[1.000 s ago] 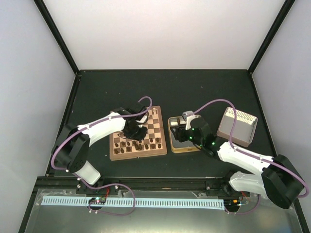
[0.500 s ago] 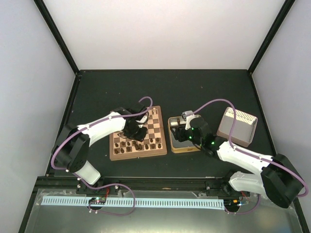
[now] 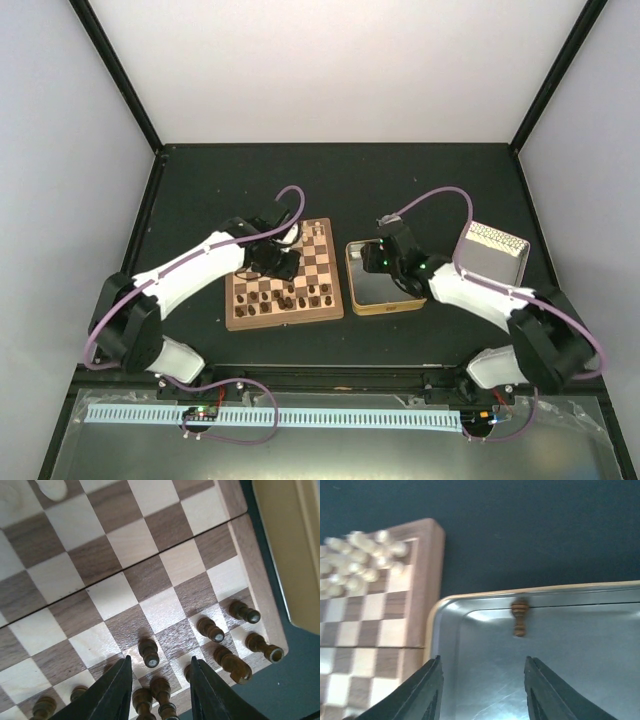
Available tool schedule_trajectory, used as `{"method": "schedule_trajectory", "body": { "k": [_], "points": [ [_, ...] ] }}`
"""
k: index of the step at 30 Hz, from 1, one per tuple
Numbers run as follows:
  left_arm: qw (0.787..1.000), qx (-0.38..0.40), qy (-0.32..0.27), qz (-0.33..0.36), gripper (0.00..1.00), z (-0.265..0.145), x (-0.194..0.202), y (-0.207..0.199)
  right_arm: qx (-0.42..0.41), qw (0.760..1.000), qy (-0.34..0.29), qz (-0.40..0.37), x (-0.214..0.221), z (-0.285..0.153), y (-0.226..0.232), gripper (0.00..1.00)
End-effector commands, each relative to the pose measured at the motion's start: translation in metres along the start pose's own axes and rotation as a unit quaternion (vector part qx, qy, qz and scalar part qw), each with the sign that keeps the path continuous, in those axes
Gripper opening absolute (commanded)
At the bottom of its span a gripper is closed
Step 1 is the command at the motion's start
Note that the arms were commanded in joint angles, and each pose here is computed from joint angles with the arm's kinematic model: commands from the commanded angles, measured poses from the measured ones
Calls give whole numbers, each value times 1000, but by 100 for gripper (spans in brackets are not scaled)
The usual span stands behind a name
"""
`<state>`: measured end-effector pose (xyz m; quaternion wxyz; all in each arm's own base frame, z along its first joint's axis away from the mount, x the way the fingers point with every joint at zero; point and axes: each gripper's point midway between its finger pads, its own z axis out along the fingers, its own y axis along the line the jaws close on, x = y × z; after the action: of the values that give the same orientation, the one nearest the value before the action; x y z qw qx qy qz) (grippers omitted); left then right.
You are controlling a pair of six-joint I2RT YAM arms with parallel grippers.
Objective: Set up the chess pieces on the board
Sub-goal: Place the chess piece on the chessboard, then pick up the chessboard from the center of the board.
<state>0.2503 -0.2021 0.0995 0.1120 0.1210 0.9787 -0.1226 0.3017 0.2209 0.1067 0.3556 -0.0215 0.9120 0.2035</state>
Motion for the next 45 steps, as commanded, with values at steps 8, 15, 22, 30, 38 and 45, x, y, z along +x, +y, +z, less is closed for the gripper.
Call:
{"method": "schedule_trajectory", "body": {
  "k": [8,15,22,30,38,45],
  "points": [
    [993,21,-111,-31,35,-58,-28,-1,115,991,72,-13,-2,46,-34,32],
    [992,39,-117,-34,35,-64,-29,-4,137,986,96,-13,9,61,-43,26],
    [989,57,-134,-37,36,-74,-31,-9,140,984,108,-26,16,75,-45,24],
    [988,64,-135,-39,36,-77,-31,-11,148,981,117,-45,19,86,-49,14],
    [984,79,-154,-51,37,-83,-34,-14,117,985,109,-67,13,72,-38,1],
    [964,141,-212,-76,42,-104,-42,-24,-56,992,45,-105,-12,15,23,1]
  ]
}}
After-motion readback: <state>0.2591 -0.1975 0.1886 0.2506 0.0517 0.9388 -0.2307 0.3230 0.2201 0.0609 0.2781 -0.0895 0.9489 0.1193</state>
